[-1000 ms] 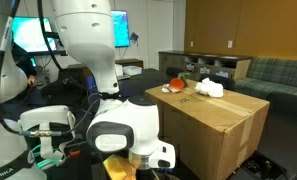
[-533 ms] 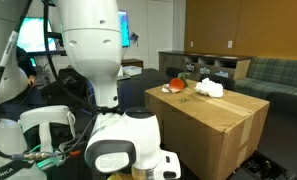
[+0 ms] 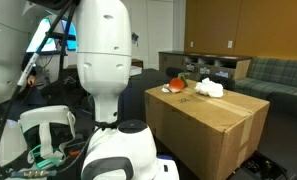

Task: Switch all the objects on the box and on the table

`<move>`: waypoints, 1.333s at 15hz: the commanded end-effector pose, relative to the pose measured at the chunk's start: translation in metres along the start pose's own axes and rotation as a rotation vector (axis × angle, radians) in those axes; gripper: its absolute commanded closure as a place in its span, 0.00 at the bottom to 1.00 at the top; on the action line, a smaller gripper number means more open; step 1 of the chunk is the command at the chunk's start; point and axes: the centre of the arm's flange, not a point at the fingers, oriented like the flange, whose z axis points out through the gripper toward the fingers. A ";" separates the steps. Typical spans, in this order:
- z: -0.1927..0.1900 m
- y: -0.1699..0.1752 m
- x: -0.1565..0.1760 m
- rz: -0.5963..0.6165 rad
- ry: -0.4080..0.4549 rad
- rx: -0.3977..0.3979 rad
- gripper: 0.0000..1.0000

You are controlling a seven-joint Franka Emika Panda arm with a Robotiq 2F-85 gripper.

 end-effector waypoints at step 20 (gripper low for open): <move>-0.151 -0.008 0.050 -0.083 0.024 -0.209 0.92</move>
